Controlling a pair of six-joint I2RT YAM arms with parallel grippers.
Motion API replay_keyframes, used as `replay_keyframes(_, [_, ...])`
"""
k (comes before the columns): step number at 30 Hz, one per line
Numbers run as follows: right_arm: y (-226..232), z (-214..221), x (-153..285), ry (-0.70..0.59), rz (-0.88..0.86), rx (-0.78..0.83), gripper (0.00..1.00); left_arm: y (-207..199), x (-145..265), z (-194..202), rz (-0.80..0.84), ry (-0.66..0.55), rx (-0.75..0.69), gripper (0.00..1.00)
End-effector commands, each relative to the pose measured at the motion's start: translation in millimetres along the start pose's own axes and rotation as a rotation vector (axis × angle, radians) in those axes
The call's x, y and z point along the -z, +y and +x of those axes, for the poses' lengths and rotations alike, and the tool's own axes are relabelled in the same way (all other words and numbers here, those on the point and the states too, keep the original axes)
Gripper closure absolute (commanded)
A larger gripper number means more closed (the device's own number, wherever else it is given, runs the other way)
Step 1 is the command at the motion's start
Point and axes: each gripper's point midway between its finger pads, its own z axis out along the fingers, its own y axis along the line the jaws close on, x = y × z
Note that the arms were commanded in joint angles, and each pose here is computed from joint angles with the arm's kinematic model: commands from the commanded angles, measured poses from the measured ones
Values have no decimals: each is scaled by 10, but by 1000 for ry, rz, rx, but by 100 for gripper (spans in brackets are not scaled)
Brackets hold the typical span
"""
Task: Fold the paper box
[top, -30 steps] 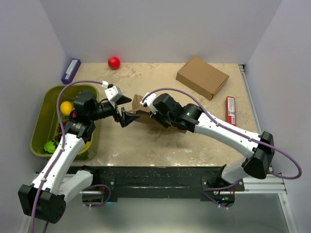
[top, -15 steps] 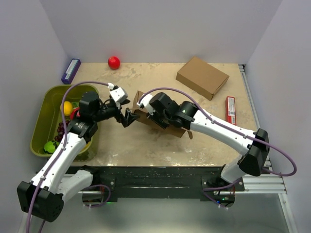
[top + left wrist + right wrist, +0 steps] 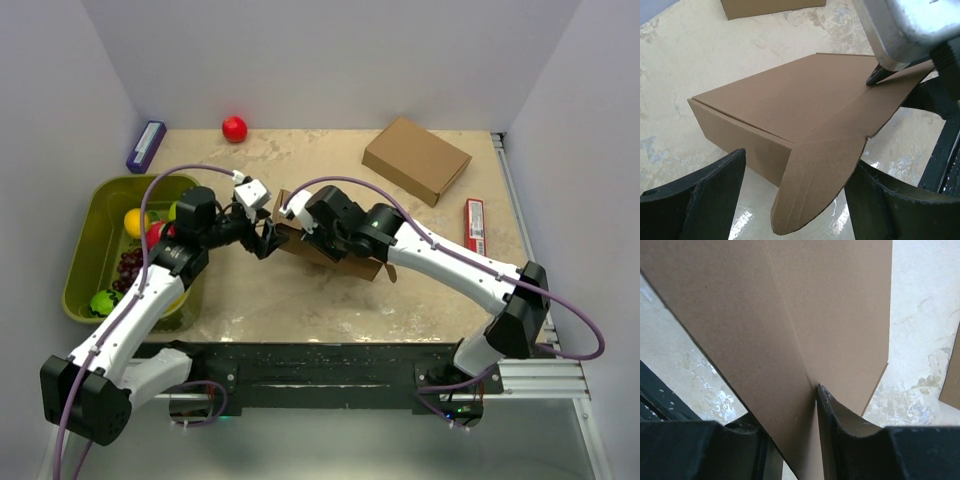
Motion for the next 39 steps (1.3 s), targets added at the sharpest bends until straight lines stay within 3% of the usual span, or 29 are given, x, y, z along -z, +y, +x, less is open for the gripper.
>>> replay_keyframes(1, [12, -109, 42, -22, -31, -1, 68, 5, -18, -82, -10, -23, -36, 24])
replay_keyframes(9, [13, -128, 71, -42, -37, -17, 64, -14, -119, 34, 19, 11, -5, 52])
replay_keyframes(15, [15, -108, 47, -44, -28, -40, 60, 2, -134, 72, 7, 22, 4, 82])
replay_keyframes(18, [-6, -132, 67, -60, -19, -66, 56, 6, -157, 109, 8, 32, 20, 91])
replay_keyframes(21, [-23, -176, 114, -84, -15, -102, 45, 25, -188, 140, 2, 44, 41, 98])
replay_keyframes(24, [-36, -217, 189, -111, -20, -138, 33, 52, -217, 166, -8, 55, 62, 100])
replay_keyframes(25, [-50, -230, 229, -123, -18, -149, 24, 51, -224, 178, -8, 57, 69, 100])
replay_keyframes(28, [-71, -194, 255, -121, -10, -186, 13, 66, -247, 196, -10, 61, 87, 100])
replay_keyframes(39, [-689, 279, 724, -85, 239, -495, 3, 186, -303, 310, -73, 106, 147, 100])
